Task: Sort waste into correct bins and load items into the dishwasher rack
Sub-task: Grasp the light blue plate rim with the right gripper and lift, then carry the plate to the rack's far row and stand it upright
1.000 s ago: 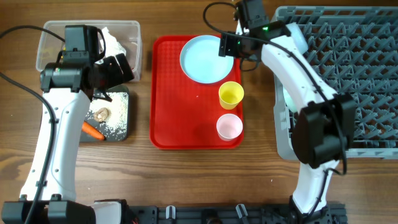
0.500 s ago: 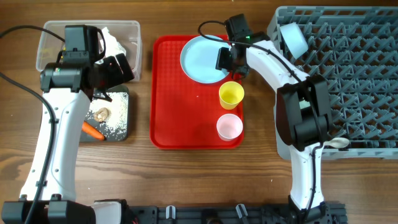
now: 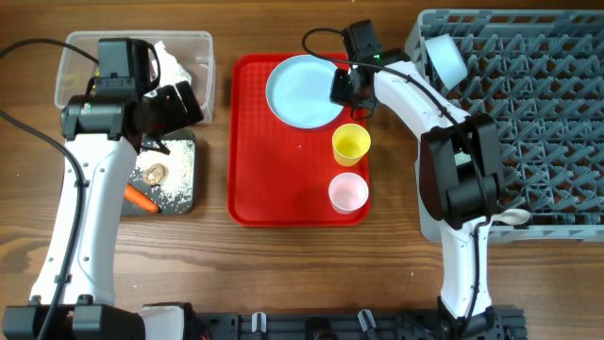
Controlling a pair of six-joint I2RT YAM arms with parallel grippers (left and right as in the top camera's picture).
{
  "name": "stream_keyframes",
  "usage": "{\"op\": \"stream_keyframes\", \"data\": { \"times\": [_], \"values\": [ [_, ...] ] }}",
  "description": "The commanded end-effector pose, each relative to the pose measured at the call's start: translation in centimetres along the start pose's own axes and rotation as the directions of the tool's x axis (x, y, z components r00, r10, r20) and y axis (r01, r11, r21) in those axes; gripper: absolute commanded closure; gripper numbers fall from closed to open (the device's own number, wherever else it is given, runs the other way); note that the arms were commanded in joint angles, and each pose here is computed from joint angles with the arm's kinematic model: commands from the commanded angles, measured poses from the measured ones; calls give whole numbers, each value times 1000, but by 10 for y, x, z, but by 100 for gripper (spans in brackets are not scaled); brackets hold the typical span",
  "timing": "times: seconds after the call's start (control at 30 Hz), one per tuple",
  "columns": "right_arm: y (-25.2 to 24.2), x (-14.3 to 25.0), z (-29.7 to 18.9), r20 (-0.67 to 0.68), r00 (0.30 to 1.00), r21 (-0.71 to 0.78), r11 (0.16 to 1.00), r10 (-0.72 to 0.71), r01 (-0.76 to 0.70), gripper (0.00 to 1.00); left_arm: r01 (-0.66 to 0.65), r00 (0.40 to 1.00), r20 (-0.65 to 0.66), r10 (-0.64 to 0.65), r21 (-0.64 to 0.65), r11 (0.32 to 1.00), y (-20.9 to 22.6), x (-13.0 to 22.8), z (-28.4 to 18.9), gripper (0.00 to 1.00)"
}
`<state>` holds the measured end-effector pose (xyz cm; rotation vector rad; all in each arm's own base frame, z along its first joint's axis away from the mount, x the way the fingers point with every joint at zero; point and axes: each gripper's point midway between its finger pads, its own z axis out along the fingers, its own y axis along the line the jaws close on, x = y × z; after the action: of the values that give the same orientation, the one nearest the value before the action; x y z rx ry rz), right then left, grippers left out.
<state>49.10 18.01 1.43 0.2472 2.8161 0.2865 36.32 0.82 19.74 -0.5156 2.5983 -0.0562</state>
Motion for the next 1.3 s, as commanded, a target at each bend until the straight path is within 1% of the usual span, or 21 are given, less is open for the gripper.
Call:
{"op": "stream_keyframes", "data": {
  "times": [0.0, 0.13, 0.3, 0.5, 0.63, 0.73, 0.8, 0.87, 0.93, 0.97, 1.03, 1.07, 1.17, 1.27],
  "values": [
    [2, -9, -7, 14, 999, -6, 999, -44, 44, 96, 14, 1000, -6, -14, -1, 1000, 2, 1, 2, 0],
    [11, -28, -42, 99, 991, -18, 995, -95, 97, 96, 14, 1000, -6, -14, -1, 1000, 2, 1, 2, 0],
    [12, -47, -88, 198, 965, 19, 985, -172, 172, 96, 14, 1000, -6, -14, -1, 1000, 2, 1, 2, 0],
    [-6, -58, -127, 269, 941, 145, 974, -206, 172, 96, 14, 1000, -6, -14, -1, 1000, 2, 1, 2, 0],
    [-11, -69, -171, 352, 910, 196, 968, -221, 160, 96, 14, 1000, -6, -14, -1, 1000, 2, 1, 2, 0],
    [-28, -82, -226, 466, 858, 290, 954, -214, 81, 96, 14, 1000, -6, -14, -1, 1000, 2, 1, 2, 0],
    [-46, -89, -271, 553, 806, 368, 930, -211, -9, 96, 14, 1000, -6, -14, -1, 1000, 2, 1, 2, 0],
    [-72, -93, -326, 654, 726, 451, 880, -210, -152, 96, 14, 1000, -6, -14, -1, 1000, 2, 1, 2, 0],
    [-99, -95, -376, 715, 656, 525, 806, -244, -273, 96, 14, 1000, -6, -14, -1, 1000, 2, 1, 2, 0],
    [-111, -95, -393, 729, 634, 551, 772, -260, -317, 96, 14, 1000, -6, -14, -1, 1000, 2, 1, 2, 0],
    [-132, -97, -417, 728, 619, 600, 712, -295, -366, 96, 14, 1000, -6, -14, -1, 1000, 2, 1, 2, 0],
    [-143, -99, -423, 719, 623, 620, 689, -308, -375, 96, 14, 1000, -6, -14, -1, 1000, 2, 1, 2, 0],
    [-185, -103, -433, 701, 648, 657, 622, -298, -425, 96, 14, 1000, -6, -14, -1, 1000, 2, 1, 2, 0],
    [-223, -104, -438, 684, 674, 678, 583, -278, -447, 96, 14, 1000, -6, -14, -1, 1000, 2, 1, 2, 0]
  ]
}}
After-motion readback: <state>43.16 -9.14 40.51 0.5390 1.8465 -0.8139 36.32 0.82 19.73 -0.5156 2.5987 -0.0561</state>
